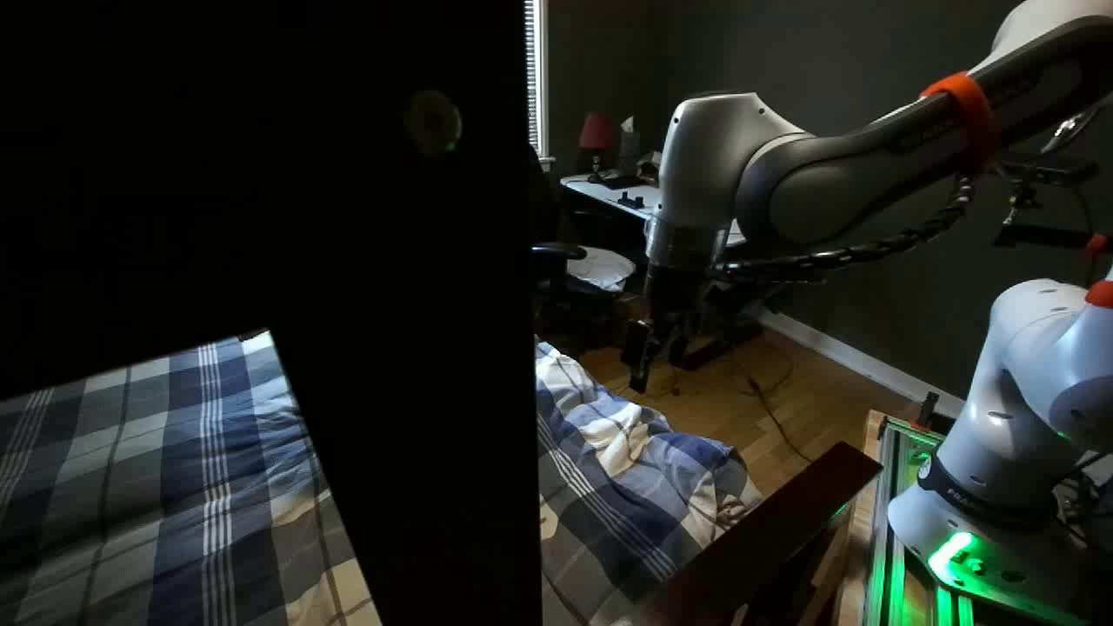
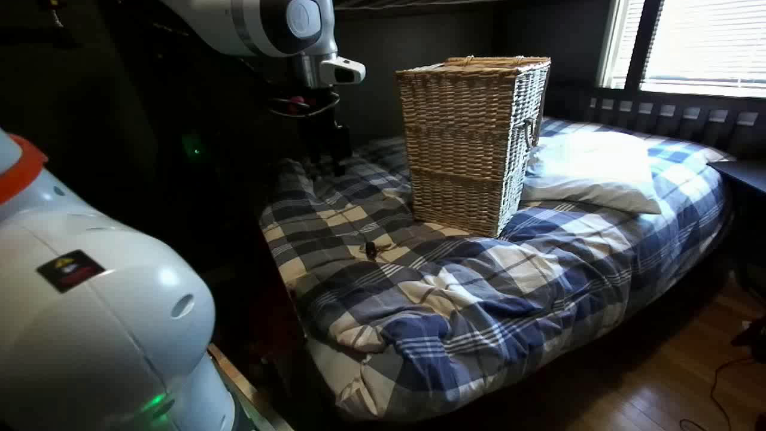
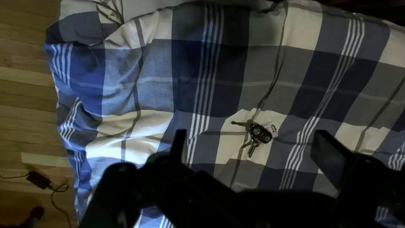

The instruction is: Remove the keys from blanket and put them on the headboard.

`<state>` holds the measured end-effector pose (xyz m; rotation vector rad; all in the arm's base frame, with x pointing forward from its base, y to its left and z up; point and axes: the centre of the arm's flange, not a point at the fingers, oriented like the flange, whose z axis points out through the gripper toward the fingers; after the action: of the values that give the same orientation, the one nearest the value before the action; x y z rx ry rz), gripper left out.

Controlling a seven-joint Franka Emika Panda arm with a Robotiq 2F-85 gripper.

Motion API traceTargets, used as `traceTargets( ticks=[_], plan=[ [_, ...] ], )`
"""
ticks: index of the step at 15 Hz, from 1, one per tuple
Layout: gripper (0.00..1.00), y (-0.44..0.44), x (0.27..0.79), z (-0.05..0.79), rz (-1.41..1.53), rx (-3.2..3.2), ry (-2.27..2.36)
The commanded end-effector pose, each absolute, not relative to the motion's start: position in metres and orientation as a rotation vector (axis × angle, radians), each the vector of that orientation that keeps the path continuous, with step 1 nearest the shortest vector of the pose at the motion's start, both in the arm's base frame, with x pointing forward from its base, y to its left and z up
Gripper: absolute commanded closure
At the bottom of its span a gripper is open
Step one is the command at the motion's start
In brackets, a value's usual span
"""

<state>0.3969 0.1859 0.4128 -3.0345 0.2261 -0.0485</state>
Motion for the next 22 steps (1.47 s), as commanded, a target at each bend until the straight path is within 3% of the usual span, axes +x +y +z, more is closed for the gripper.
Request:
traceTargets(
  ticks=[1, 11, 22],
  plan=[
    [0.0, 0.186, 0.397, 0.413, -0.049, -3.035, 0.226],
    [0.0, 0.187, 0.413, 0.37, -0.069, -3.009, 0.081],
    [0.0, 0.178, 0.471, 0.236, -0.427, -2.788, -0.288]
  ],
)
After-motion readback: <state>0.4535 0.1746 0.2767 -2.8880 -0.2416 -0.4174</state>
